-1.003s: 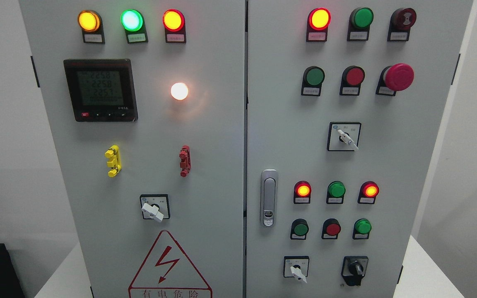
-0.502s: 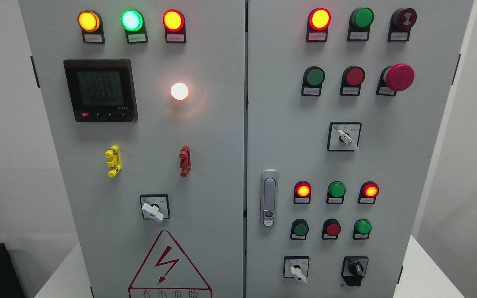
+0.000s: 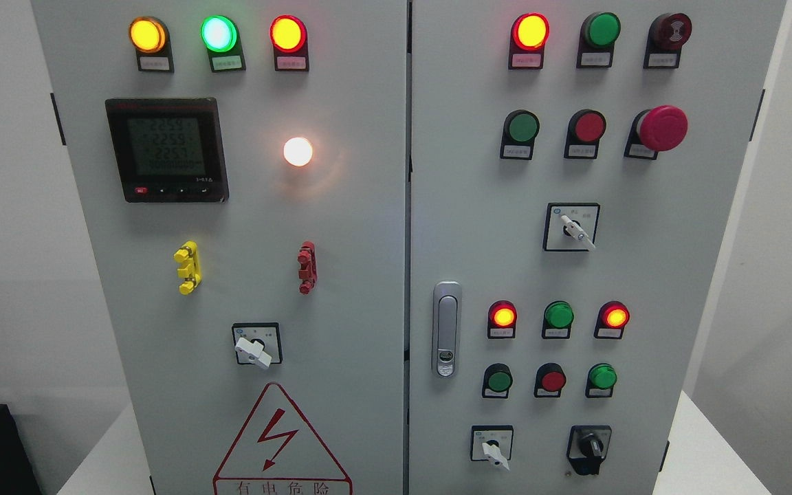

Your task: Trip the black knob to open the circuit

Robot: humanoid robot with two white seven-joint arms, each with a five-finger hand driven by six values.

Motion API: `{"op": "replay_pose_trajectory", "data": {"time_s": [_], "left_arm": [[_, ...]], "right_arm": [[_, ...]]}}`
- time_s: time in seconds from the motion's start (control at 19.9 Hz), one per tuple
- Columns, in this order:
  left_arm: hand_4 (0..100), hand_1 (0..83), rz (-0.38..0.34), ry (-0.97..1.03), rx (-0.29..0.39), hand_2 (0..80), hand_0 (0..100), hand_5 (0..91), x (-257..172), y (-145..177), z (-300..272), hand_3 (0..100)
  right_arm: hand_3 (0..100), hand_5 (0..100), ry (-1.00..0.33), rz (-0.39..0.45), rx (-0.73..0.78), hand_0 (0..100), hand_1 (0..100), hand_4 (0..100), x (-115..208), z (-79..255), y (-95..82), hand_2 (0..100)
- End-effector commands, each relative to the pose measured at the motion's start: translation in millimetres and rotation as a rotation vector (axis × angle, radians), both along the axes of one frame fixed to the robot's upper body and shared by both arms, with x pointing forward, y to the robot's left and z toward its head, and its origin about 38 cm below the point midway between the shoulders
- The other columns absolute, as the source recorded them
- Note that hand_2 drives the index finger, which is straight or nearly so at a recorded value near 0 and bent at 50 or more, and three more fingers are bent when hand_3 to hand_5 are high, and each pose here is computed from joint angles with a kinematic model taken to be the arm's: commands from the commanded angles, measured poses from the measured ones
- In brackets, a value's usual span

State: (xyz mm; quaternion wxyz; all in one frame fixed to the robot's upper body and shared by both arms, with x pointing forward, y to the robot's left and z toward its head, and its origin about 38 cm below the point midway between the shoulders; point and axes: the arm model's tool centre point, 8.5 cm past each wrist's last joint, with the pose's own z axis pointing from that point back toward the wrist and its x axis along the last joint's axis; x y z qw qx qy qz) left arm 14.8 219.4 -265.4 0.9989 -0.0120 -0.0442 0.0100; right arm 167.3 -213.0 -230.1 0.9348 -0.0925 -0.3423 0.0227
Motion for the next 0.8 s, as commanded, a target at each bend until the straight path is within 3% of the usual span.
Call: {"op": "replay_pose_trajectory", "data": {"time_s": [0.0, 0.45, 0.75], "left_arm": [[0, 38.9, 0.003, 0.002, -0.001, 0.0, 12, 0.0, 0, 0, 0, 0], [0, 38.9, 0.003, 0.002, -0.001, 0.0, 12, 0.0, 0, 0, 0, 0], [0, 38.9, 0.003, 0.002, -0.001, 0.0, 12, 0.0, 0, 0, 0, 0]], "right_arm": [[85, 34, -0.106, -0.012, -0.005, 32, 62, 67, 29, 14, 0.7, 0], [93, 52, -0.448, -0.043, 0.011, 41, 71, 78, 86, 84, -2.8, 0], [97, 65, -0.655, -0.047, 0.042, 52, 87, 84, 110, 145, -2.3, 0]]}}
